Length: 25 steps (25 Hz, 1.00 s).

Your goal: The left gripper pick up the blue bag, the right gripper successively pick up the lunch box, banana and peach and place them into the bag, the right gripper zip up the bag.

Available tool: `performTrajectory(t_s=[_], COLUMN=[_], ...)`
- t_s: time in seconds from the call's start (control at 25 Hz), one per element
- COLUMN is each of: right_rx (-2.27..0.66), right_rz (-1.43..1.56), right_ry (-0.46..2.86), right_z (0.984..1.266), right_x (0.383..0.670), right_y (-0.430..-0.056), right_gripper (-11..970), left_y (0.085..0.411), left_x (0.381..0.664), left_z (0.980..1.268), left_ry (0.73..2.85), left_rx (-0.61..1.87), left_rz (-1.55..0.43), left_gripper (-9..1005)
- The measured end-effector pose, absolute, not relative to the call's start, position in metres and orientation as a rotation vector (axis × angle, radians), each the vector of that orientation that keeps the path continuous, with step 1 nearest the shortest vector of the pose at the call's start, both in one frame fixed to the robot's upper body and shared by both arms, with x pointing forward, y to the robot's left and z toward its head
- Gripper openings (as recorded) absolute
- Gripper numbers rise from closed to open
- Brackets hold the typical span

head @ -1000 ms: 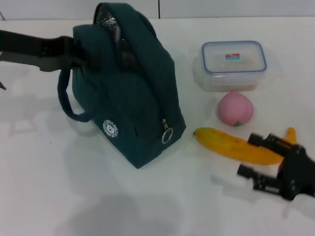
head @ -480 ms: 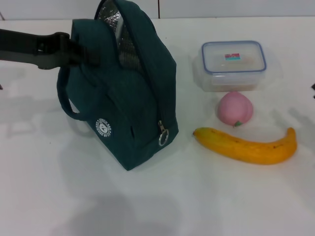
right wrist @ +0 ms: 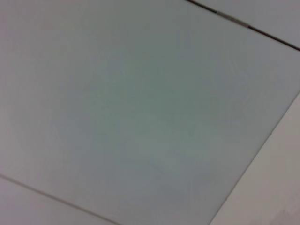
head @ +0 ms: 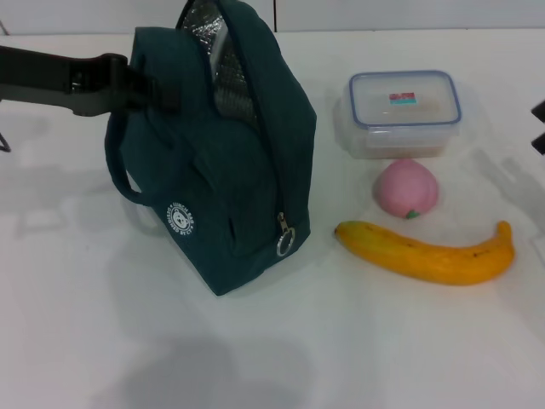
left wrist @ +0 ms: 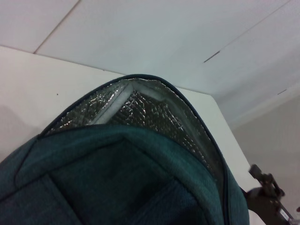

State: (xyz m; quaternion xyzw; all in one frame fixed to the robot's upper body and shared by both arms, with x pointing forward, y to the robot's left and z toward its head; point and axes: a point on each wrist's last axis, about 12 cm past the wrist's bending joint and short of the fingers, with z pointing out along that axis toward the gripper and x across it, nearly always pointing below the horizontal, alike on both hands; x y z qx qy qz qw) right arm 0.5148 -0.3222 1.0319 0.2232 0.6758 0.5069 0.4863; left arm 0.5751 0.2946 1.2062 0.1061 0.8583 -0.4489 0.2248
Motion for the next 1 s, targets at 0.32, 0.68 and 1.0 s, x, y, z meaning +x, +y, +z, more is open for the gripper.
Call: performTrajectory(t_s=[0.32, 0.68, 1.0], right_rx=[0.624, 0.621, 0.604], right_rz=[1.186, 1.154, 1.137], right_ry=[1.718, 1.781, 1.817], right_z=[1.031, 1.036, 1.041], right_x=[0.555, 0.581, 0.596], right_y=[-0.296, -0.277, -0.265], right_gripper=[844, 843, 842], left_y=[0.291, 0.291, 0.284], left_x=[0.577, 0.58, 0.584], left_z=[1.209, 1.211, 1.215], left_ry=[2.353, 2.336, 2.323], left_rx=[0.322, 0.353, 0.382], left_rz=[-1.231, -1.214, -1.218], left_gripper=[35, 36, 37])
